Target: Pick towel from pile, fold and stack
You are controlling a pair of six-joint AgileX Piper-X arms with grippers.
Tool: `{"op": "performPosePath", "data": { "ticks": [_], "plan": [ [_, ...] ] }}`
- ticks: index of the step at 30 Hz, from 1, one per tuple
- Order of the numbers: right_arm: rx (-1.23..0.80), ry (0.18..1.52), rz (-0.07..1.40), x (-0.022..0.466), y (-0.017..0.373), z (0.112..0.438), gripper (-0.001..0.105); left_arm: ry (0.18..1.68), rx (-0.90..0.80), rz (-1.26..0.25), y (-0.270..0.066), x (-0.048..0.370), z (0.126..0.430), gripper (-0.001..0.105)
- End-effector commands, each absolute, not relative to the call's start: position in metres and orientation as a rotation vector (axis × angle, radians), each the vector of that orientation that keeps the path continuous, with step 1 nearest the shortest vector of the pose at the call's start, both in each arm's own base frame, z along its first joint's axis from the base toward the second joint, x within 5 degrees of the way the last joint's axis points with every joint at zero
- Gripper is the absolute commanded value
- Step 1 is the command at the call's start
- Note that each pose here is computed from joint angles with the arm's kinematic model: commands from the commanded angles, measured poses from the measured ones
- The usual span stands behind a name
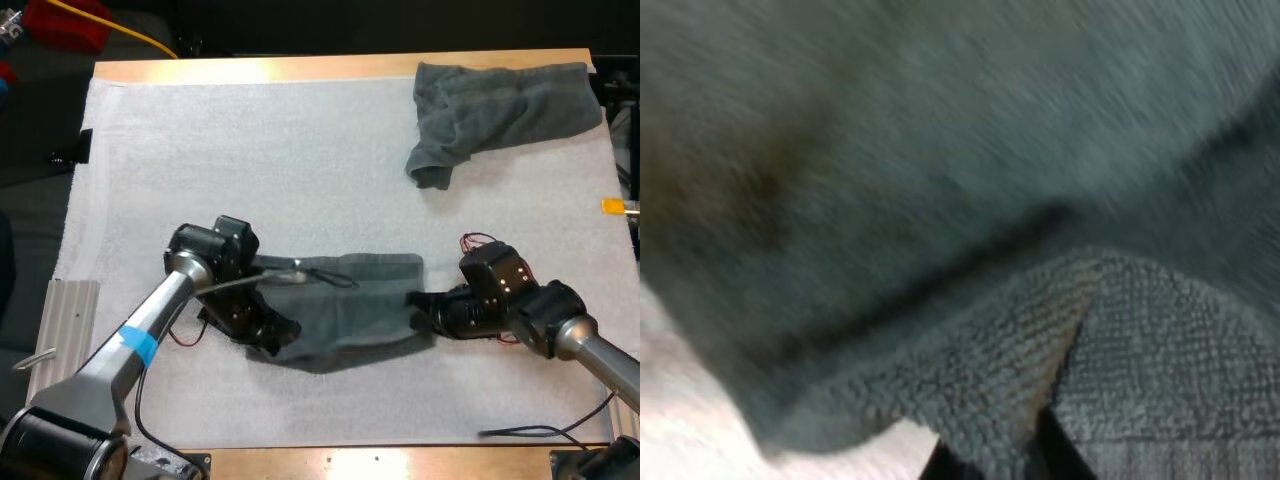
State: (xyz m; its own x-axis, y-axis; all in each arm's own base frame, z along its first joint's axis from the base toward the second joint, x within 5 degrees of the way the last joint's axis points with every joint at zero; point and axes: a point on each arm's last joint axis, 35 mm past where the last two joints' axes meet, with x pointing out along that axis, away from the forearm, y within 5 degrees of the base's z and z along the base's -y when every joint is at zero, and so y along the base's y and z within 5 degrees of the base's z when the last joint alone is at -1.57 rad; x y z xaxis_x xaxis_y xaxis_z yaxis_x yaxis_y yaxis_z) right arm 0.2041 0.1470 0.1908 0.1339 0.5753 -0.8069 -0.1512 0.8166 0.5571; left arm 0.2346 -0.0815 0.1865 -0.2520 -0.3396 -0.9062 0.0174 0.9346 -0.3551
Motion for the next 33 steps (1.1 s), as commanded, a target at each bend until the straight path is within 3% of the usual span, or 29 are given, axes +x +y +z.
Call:
{"op": "performPosePath", "data": {
  "ticks": [1,9,22,33],
  "plan": [
    [0.402,1.341,0.551,0.208,0.146,0.19,0.001,1.773,-0.244,-0.331,-0.077,0.239,0.19,0.0],
    [0.454,1.308,0.51,0.227,0.141,0.177,0.001,1.666,-0.364,-0.337,-0.059,0.256,0.192,0.0],
    [0.515,1.232,0.442,0.247,0.144,0.17,0.001,1.531,-0.387,-0.345,-0.06,0.272,0.192,0.0],
    [0.495,1.208,0.39,0.253,0.145,0.165,0.001,1.608,-0.404,-0.334,-0.062,0.28,0.163,0.0]
  ]
}}
